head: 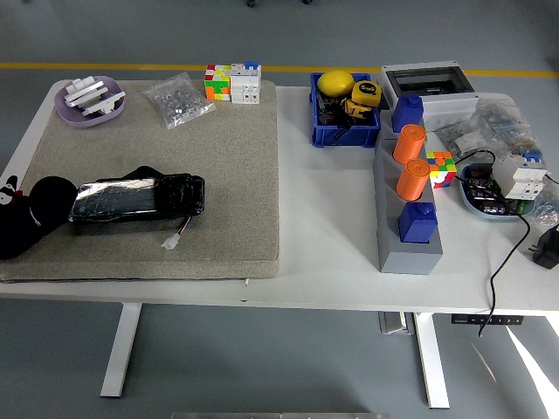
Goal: Pick the rag up,wipe the panel,place it on the desk
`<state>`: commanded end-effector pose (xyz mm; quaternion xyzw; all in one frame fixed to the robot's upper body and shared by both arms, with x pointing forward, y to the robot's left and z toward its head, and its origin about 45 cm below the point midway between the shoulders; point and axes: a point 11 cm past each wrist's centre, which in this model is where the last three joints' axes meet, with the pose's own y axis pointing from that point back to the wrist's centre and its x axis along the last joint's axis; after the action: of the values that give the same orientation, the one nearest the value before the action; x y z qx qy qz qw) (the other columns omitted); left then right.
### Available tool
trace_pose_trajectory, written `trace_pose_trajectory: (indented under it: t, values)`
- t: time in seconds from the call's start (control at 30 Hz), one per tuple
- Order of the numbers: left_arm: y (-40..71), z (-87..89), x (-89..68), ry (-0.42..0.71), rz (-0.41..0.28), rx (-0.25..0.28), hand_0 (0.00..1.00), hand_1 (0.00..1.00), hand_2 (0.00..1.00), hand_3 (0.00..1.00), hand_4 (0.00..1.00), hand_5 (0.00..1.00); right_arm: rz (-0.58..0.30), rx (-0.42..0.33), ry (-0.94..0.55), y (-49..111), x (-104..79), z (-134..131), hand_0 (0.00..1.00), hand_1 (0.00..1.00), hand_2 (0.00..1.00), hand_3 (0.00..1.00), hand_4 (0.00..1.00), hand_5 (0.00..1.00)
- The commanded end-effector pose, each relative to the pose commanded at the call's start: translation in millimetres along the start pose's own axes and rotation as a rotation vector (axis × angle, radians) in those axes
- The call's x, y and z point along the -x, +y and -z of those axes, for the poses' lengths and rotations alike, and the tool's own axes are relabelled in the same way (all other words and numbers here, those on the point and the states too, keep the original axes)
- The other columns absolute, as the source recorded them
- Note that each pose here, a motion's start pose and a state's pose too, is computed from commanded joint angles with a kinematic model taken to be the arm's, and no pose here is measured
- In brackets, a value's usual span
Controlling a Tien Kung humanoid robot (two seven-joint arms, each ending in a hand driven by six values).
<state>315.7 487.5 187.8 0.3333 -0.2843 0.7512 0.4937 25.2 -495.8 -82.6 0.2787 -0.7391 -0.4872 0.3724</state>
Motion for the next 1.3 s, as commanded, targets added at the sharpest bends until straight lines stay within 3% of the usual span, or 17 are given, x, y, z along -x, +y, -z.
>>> trace_pose_trajectory:
  t: [0.87,1.3]
  values:
    - [-5.4,-5.3,-12.0,0.010,-0.015,0.003,0.816,0.823,0.788,0.601,0.712,0.247,0.003,0.012,-0.017,-0.3,1.5,-4,0.772,0.642,0.688,0.594,0.998,0.518]
    - [-7.6,-13.1,3.3,0.021,0.017,0.016,0.817,0.826,0.772,0.601,0.715,0.246,0.001,0.020,-0.027,-0.7,2.0,-10,0.771,0.685,0.694,0.593,0.998,0.515]
